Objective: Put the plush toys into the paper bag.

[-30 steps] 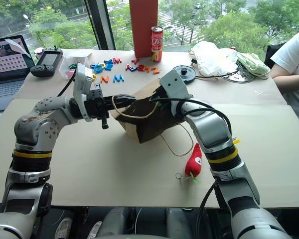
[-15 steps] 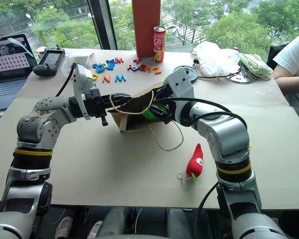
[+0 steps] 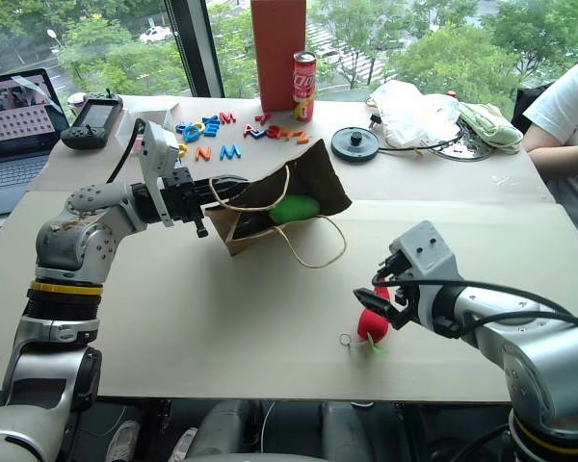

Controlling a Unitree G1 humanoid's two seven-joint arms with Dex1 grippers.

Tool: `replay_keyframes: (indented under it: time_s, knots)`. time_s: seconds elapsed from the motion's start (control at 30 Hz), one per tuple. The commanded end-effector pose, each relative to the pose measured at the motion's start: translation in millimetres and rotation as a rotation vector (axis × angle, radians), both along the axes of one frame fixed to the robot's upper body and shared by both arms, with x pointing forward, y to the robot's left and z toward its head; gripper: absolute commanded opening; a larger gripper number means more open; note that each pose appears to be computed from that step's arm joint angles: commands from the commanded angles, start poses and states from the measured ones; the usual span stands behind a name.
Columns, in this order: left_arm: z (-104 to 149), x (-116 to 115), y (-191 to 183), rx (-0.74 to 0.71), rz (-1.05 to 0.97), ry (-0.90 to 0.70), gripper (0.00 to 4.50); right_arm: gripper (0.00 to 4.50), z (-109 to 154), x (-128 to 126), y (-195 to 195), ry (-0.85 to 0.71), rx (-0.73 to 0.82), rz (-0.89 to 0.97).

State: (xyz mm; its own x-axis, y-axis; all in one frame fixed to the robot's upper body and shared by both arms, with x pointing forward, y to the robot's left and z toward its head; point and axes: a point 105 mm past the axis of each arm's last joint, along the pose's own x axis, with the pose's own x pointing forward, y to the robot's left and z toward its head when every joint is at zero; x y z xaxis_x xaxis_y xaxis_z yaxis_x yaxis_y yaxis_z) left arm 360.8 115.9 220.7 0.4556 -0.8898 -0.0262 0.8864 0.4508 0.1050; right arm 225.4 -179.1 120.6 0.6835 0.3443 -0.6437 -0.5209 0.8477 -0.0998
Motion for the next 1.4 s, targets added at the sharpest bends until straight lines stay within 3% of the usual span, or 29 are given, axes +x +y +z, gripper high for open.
replay_keyframes:
  time_s: [0.03, 0.2, 0.33, 0.5, 0.6, 0.67, 0.8, 0.9, 1.03, 1.17, 1.4]
  knots:
    - [13.7, 1.3, -1.6, -0.005, -0.004, -0.060, 0.00, 4.09, -12.6, -11.9, -6.5, 0.013, -0.060, -0.066]
    - [13.1, 2.8, -6.0, -0.013, -0.015, -0.058, 0.00, 4.09, -34.8, -14.0, -3.6, 0.062, -0.036, -0.156]
    - [14.8, 3.4, -8.3, -0.019, -0.018, -0.063, 0.00, 3.04, -29.9, -2.4, -2.2, 0.021, -0.028, -0.189]
    - [17.9, 4.7, -7.9, -0.022, -0.014, -0.069, 0.00, 1.20, -15.8, 10.4, 4.8, -0.039, -0.009, -0.163]
    - [18.5, 5.4, -7.0, -0.020, -0.010, -0.070, 0.00, 0.35, -3.9, 19.1, 7.7, -0.088, 0.006, -0.155]
    - [19.4, 6.1, -6.1, -0.022, -0.006, -0.071, 0.00, 0.35, 6.0, 25.1, 9.4, -0.134, 0.007, -0.140]
    - [22.3, 8.6, -5.2, -0.035, 0.006, -0.072, 0.00, 0.35, 67.3, 57.4, 6.0, -0.406, 0.065, -0.183]
    - [22.1, 8.9, -6.6, -0.035, 0.007, -0.075, 0.00, 0.35, 130.9, 81.4, 6.7, -0.628, 0.250, -0.254]
    - [22.4, 8.2, -8.7, -0.038, 0.005, -0.078, 0.00, 0.35, 172.1, 97.5, 11.0, -0.729, 0.438, -0.309]
    - [25.0, 7.2, -9.5, -0.052, 0.003, -0.079, 0.00, 0.35, 181.1, 109.0, 51.8, -0.684, 0.605, -0.259]
    - [31.9, 5.9, -13.2, -0.084, -0.003, -0.083, 0.00, 0.35, 154.8, 119.8, 95.0, -0.576, 0.596, -0.208]
